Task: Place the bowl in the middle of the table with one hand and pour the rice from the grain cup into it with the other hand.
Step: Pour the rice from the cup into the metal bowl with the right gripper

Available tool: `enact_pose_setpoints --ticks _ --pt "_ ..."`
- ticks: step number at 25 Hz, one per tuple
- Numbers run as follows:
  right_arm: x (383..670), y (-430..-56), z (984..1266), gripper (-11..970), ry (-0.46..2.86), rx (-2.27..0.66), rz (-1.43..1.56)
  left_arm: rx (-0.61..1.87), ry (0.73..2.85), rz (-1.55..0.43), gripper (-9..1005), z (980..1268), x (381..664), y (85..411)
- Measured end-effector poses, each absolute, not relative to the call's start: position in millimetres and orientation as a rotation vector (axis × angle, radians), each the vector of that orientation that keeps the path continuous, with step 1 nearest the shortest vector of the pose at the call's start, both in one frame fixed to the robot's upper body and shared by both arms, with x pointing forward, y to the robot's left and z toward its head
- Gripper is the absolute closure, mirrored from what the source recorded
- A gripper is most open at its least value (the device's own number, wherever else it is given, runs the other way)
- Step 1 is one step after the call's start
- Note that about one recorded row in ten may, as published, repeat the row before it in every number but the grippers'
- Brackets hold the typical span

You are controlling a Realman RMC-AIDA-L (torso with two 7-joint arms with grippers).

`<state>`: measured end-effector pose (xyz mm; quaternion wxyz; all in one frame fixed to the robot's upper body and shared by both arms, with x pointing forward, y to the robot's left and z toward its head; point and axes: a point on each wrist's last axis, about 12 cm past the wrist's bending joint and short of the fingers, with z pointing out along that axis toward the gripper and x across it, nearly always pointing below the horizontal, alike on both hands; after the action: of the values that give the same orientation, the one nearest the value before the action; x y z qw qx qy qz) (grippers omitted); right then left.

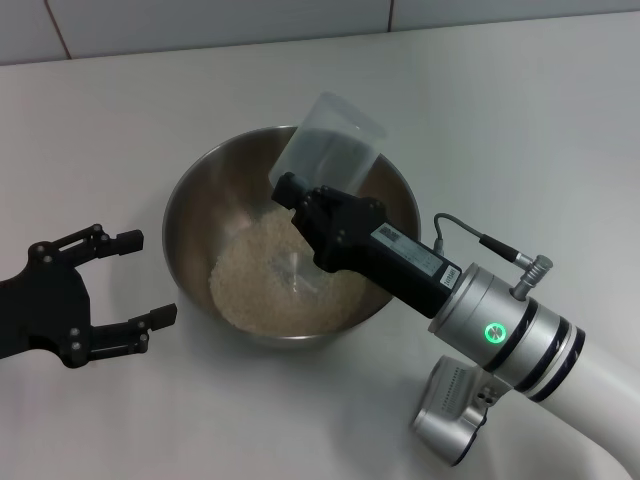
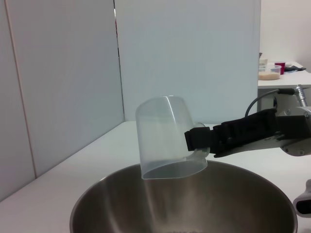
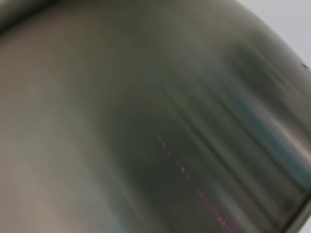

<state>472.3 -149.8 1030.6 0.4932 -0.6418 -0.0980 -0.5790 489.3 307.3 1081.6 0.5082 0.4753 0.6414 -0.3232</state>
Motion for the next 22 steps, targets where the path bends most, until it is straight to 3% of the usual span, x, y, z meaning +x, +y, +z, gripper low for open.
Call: enact_pose_setpoints --ticks 5,8,9,12,14,22 --pt "473.8 -149.9 1032.8 941 -0.162 -1.543 -1.386 1.145 1.546 -0.780 133 1081.8 489.6 307.1" --pt "473.7 -145.1 1041.4 942 0.090 -1.457 -1.267 1.145 1.547 -0.780 133 1081.8 489.5 307.2" --pt "473.2 -143.9 1047.5 942 0.303 -1.358 -1.134 1.144 1.548 -0.780 133 1081.7 489.5 307.3" --pt "471.6 -143.6 1052.1 942 0.479 -1.249 -0.991 1.143 1.550 -0.780 133 1081.3 489.0 307.6" --pt "468.3 -144.7 1058.6 942 0.748 -1.027 -0.725 1.143 1.550 -0.780 133 1081.3 489.0 307.6" --pt "469.6 -160.9 1057.7 942 1.074 -0.624 -0.221 1.136 1.553 -0.778 133 1080.5 488.1 308.6"
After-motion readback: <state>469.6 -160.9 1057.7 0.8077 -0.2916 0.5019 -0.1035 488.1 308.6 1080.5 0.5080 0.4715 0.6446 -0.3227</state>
